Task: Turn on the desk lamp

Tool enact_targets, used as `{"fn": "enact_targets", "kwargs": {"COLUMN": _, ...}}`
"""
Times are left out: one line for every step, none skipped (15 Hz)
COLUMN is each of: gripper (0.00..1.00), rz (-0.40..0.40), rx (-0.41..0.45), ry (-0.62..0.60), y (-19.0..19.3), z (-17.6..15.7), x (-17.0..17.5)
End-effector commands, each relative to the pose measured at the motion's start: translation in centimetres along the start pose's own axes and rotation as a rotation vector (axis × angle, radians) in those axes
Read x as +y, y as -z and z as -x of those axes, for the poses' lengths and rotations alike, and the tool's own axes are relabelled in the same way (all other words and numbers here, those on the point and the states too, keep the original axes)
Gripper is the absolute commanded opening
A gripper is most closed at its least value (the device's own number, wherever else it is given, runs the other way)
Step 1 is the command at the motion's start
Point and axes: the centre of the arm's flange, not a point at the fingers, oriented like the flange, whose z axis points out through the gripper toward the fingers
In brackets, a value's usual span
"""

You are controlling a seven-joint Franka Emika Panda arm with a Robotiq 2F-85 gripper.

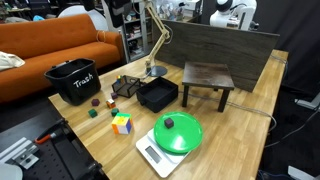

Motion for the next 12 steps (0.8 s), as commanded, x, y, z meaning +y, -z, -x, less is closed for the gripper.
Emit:
{"fn": "enact_targets", "kwargs": {"gripper": 1.00, "rz": 0.000, "rx": 0.000, "ry": 0.000, "y": 0.0, "z": 0.0, "x": 0.0}}
{"fn": "enact_targets", "kwargs": {"gripper": 1.00, "rz": 0.016, "rx": 0.001, "ry": 0.006, "y": 0.0, "z": -0.2, "x": -0.2}}
{"fn": "enact_targets", "kwargs": {"gripper": 1.00, "rz": 0.024, "rx": 0.004, "ry": 0.009, "y": 0.0, "z": -0.5, "x": -0.6}}
{"fn": "enact_targets", "kwargs": {"gripper": 1.00, "rz": 0.044, "rx": -0.001, "ry": 0.030, "y": 0.0, "z": -0.9, "x": -1.2}}
{"fn": "enact_targets", "kwargs": {"gripper": 1.00, "rz": 0.063, "rx": -0.002, "ry": 0.052, "y": 0.0, "z": -1.5, "x": -1.9}}
{"fn": "enact_targets", "kwargs": {"gripper": 1.00, "rz": 0.086, "rx": -0.003, "ry": 0.079, "y": 0.0, "z": -2.1, "x": -2.8}}
{"fn": "enact_targets", "kwargs": {"gripper": 1.00, "rz": 0.113, "rx": -0.004, "ry": 0.109, "y": 0.0, "z": -2.8, "x": -3.8}}
{"fn": "enact_targets", "kwargs": {"gripper": 1.00, "rz": 0.138, "rx": -0.007, "ry": 0.139, "y": -0.1, "z": -3.5, "x": -4.8}}
{"fn": "enact_targets", "kwargs": {"gripper": 1.00, "rz": 0.171, "rx": -0.014, "ry": 0.176, "y": -0.4, "z": -4.4, "x": -6.1}}
{"fn": "enact_targets", "kwargs": {"gripper": 1.00, "rz": 0.174, "rx": -0.009, "ry": 0.211, "y": -0.6, "z": -5.3, "x": -7.3}}
{"fn": "enact_targets", "kwargs": {"gripper": 1.00, "rz": 0.159, "rx": -0.001, "ry": 0.244, "y": -1.2, "z": -6.5, "x": -8.3}}
{"fn": "enact_targets", "kwargs": {"gripper": 1.00, "rz": 0.165, "rx": 0.001, "ry": 0.274, "y": -1.7, "z": -7.5, "x": -9.0}}
